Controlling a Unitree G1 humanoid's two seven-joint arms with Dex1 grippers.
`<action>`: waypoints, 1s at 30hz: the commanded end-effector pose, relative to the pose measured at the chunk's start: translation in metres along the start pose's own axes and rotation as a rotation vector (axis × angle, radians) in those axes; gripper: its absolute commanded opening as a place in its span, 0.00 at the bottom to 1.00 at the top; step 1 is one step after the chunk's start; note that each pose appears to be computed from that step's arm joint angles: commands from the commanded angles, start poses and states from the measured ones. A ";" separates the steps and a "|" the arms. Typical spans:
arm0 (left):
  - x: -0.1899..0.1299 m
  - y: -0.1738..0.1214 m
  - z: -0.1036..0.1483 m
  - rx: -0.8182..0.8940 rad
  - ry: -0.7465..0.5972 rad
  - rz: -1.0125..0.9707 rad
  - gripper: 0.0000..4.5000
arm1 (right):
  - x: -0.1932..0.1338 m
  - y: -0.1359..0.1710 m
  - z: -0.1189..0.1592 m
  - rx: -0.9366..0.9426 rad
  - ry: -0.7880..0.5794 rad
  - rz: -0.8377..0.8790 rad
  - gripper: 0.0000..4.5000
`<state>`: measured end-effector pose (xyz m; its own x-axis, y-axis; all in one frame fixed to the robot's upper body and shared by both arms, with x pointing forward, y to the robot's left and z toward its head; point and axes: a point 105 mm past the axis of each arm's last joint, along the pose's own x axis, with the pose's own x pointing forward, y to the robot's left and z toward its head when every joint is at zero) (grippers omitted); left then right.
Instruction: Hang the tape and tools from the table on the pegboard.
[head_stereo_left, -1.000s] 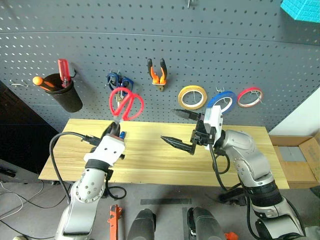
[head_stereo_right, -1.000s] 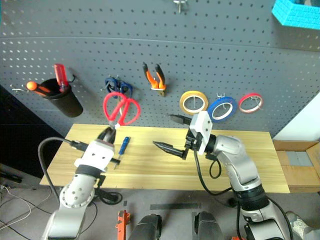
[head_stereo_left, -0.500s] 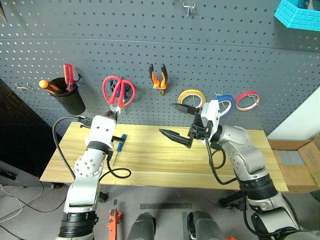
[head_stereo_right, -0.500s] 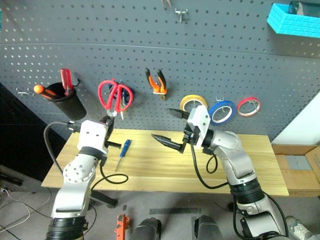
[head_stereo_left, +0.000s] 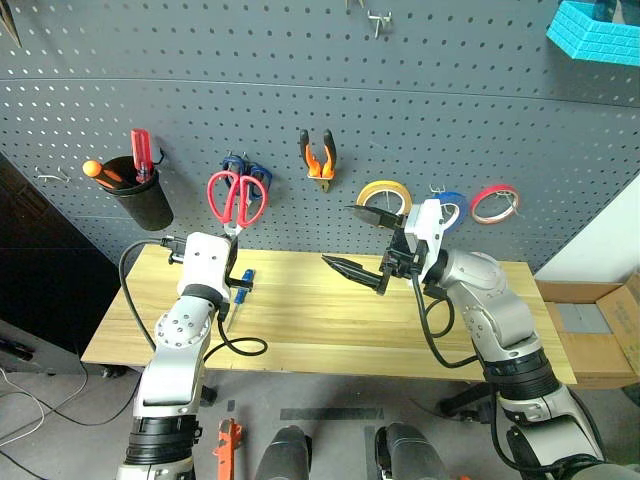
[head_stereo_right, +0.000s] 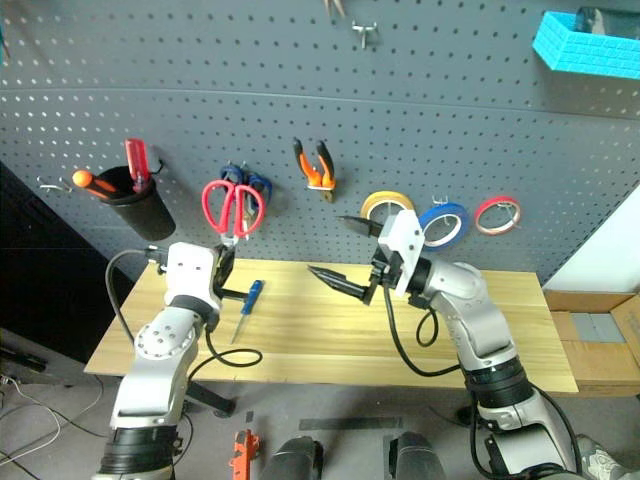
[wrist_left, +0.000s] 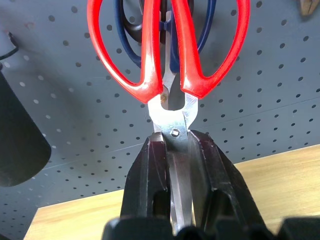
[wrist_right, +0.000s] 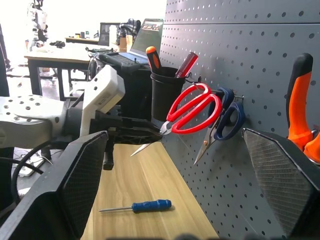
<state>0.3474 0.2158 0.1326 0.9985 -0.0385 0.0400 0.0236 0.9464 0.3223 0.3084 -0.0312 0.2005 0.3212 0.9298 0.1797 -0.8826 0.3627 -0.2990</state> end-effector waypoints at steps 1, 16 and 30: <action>0.006 0.007 0.015 0.007 -0.046 0.002 0.34 | -0.001 0.000 0.015 -0.052 -0.041 -0.001 1.00; -0.004 0.000 -0.047 -0.040 0.170 0.036 1.00 | -0.003 0.023 -0.002 -0.059 0.032 0.063 1.00; 0.020 0.032 -0.094 -0.086 0.403 0.009 1.00 | 0.065 0.055 -0.007 -0.036 0.051 0.113 1.00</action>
<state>0.3705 0.2773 0.0567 0.9391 0.1133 -0.3244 -0.0244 0.9637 0.2659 0.2830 0.0491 0.1833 0.2356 0.9686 0.0800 -0.9083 0.2487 -0.3364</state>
